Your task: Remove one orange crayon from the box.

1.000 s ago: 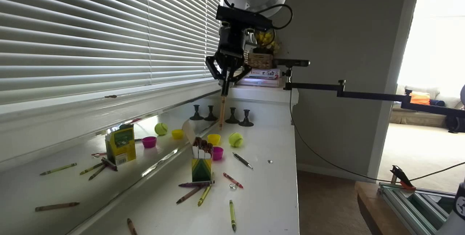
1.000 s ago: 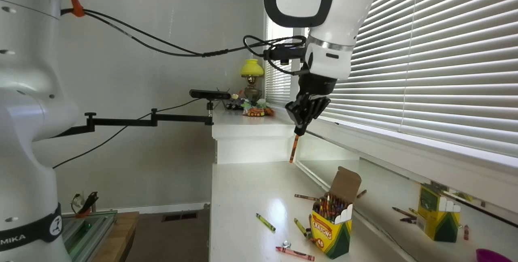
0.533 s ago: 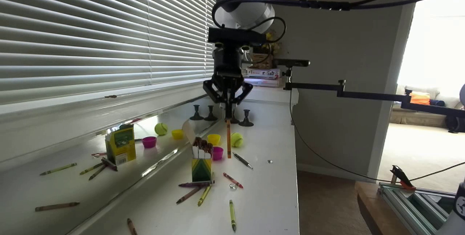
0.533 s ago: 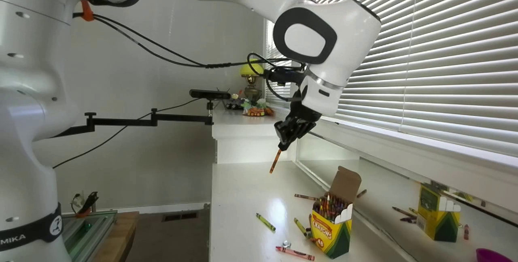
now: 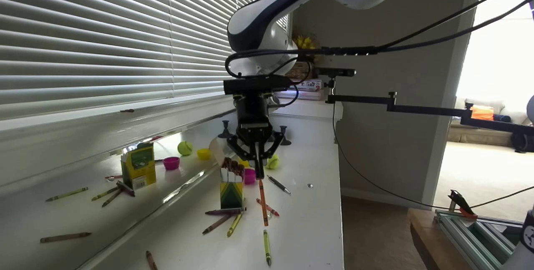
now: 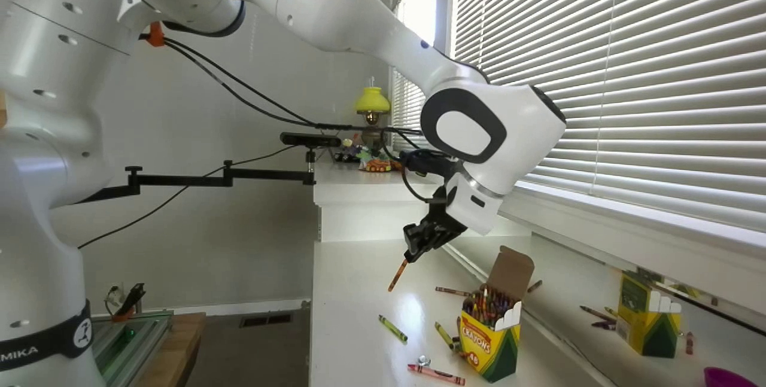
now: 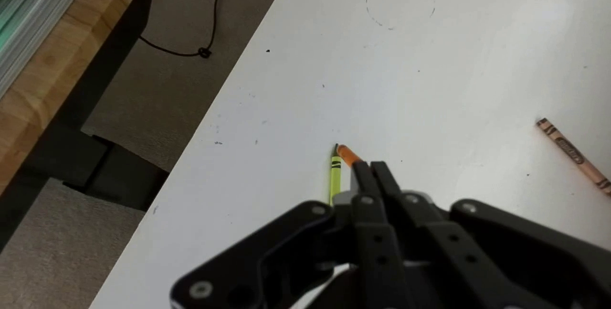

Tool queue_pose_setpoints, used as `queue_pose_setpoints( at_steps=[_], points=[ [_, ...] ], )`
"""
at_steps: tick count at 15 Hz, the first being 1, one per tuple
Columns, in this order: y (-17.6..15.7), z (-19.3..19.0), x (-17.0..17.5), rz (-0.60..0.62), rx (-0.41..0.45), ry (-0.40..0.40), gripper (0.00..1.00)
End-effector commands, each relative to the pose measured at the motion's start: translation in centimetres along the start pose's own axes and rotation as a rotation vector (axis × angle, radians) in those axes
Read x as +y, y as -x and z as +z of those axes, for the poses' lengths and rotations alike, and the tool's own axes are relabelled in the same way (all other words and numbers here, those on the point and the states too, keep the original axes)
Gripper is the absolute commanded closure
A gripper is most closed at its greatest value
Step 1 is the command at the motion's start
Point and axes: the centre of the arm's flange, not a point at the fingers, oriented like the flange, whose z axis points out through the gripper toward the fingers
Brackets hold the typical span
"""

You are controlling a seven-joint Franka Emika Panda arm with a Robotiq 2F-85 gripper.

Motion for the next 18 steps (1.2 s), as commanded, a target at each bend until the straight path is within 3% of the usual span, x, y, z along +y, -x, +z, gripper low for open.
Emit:
queue_pose_setpoints(
  at_steps=[1, 10, 18],
  points=[
    [-0.4, 1.3, -1.4, -0.018, 0.045, 0.002, 0.99],
    [-4.1, 5.2, -3.2, -0.029, 0.100, -0.027, 0.99],
    [-5.5, 4.7, -2.9, -0.110, 0.248, -0.113, 0.99]
  ],
)
